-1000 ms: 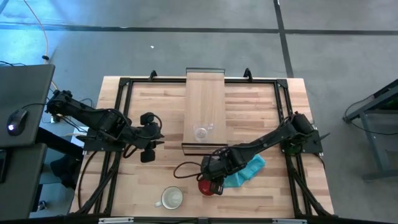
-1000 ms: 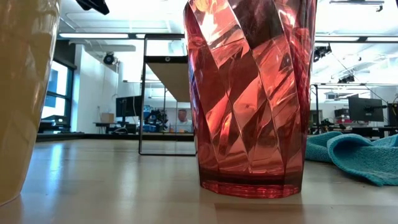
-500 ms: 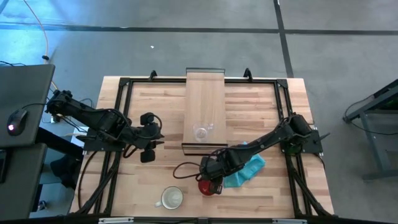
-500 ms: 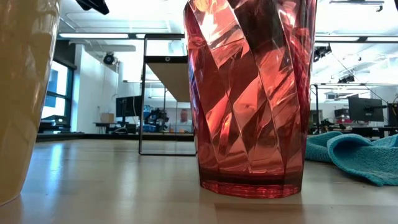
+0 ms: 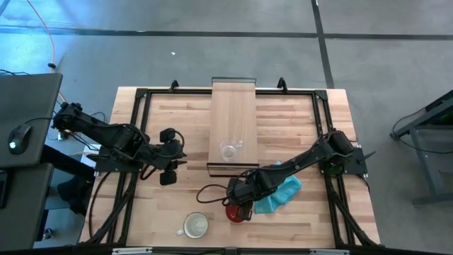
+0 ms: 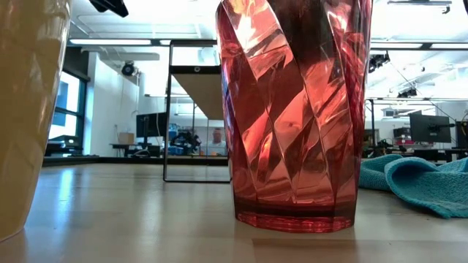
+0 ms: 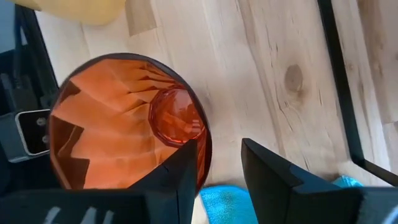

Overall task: Stack small to large cups/mugs on shelf
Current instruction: Put the red cup on the shelf

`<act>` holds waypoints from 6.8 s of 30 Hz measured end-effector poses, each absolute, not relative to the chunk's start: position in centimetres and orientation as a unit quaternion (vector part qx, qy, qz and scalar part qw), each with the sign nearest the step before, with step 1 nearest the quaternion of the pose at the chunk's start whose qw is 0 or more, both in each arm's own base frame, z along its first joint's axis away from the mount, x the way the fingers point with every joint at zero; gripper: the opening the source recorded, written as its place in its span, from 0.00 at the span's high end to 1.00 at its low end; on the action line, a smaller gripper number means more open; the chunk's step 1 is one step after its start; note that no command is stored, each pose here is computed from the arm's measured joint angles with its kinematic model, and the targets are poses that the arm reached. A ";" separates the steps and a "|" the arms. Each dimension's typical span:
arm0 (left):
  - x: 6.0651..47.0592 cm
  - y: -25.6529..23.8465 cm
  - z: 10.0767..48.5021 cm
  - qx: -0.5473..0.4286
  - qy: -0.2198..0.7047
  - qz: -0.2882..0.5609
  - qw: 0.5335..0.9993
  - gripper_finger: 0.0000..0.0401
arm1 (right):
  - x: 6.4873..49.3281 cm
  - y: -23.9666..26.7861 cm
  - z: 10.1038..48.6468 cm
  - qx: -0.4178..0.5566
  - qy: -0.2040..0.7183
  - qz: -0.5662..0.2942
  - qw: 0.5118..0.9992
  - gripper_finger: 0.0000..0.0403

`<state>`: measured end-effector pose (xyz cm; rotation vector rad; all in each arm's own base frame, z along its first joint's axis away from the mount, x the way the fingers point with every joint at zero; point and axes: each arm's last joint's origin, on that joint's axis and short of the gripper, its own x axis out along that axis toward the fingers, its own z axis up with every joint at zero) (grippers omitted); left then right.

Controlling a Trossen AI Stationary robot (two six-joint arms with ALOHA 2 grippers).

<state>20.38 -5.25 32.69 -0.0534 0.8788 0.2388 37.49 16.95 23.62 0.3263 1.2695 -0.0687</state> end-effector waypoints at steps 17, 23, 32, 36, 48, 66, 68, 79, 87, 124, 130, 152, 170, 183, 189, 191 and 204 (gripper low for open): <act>20.4 -5.3 32.7 -0.026 0.424 0.115 0.898 0.76 | 37.8 16.8 23.0 0.133 0.595 -0.028 0.792 0.98; 20.4 -5.3 32.7 -0.026 0.424 0.115 0.898 0.76 | 37.8 16.8 23.1 0.134 0.595 -0.025 0.792 0.99; 20.4 -5.3 32.7 -0.027 0.423 0.115 0.898 0.76 | 37.7 16.7 26.0 0.127 0.585 -0.023 0.800 1.00; 20.4 -5.3 32.7 -0.027 0.423 0.115 0.898 0.76 | 37.8 16.5 28.7 0.116 0.569 -0.017 0.814 1.00; 20.4 -5.3 32.7 -0.027 0.423 0.115 0.898 0.76 | 37.5 13.5 36.7 0.160 0.538 -0.009 0.828 1.00; 20.4 -5.3 32.7 -0.015 0.426 0.110 0.898 0.76 | 37.2 5.3 40.9 0.235 0.517 -0.029 0.823 1.00; 20.4 -5.3 32.7 -0.013 0.426 0.109 0.898 0.76 | 37.2 5.0 40.9 0.233 0.517 -0.024 0.823 1.00; 20.4 -5.2 32.7 -0.009 0.426 0.109 0.898 0.76 | 37.3 4.8 41.6 0.233 0.496 0.021 0.836 1.00; 20.4 -5.2 32.7 -0.012 0.425 0.112 0.898 0.76 | 35.9 4.2 44.6 0.204 0.416 0.018 0.886 1.00; 20.6 -5.2 32.9 -0.012 0.409 0.121 0.904 0.76 | 29.9 -12.6 47.8 0.177 0.333 -0.191 0.906 1.00; 20.6 -5.2 32.9 -0.010 0.409 0.125 0.904 0.76 | 30.9 -14.7 46.3 0.197 0.348 -0.182 0.898 1.00; 20.4 -5.0 32.8 -0.005 0.409 0.157 0.899 0.76 | 32.3 -16.4 42.5 0.259 0.437 -0.192 0.840 1.00; 20.4 -5.0 32.8 -0.015 0.407 0.161 0.899 0.76 | 33.5 -15.8 41.2 0.274 0.464 -0.190 0.820 1.00; 20.4 -5.0 32.8 -0.017 0.407 0.162 0.899 0.76 | 34.1 -15.6 41.3 0.273 0.449 -0.181 0.831 1.00; 20.4 -5.0 32.8 -0.017 0.407 0.162 0.899 0.76 | 35.4 -16.1 39.7 0.277 0.467 -0.164 0.824 1.00; 20.4 -5.0 32.8 -0.017 0.407 0.162 0.899 0.76 | 35.5 -16.1 39.5 0.275 0.472 -0.162 0.822 1.00; 20.3 -4.9 32.8 -0.011 0.406 0.170 0.898 0.76 | 34.9 -16.2 39.3 0.274 0.493 -0.182 0.806 1.00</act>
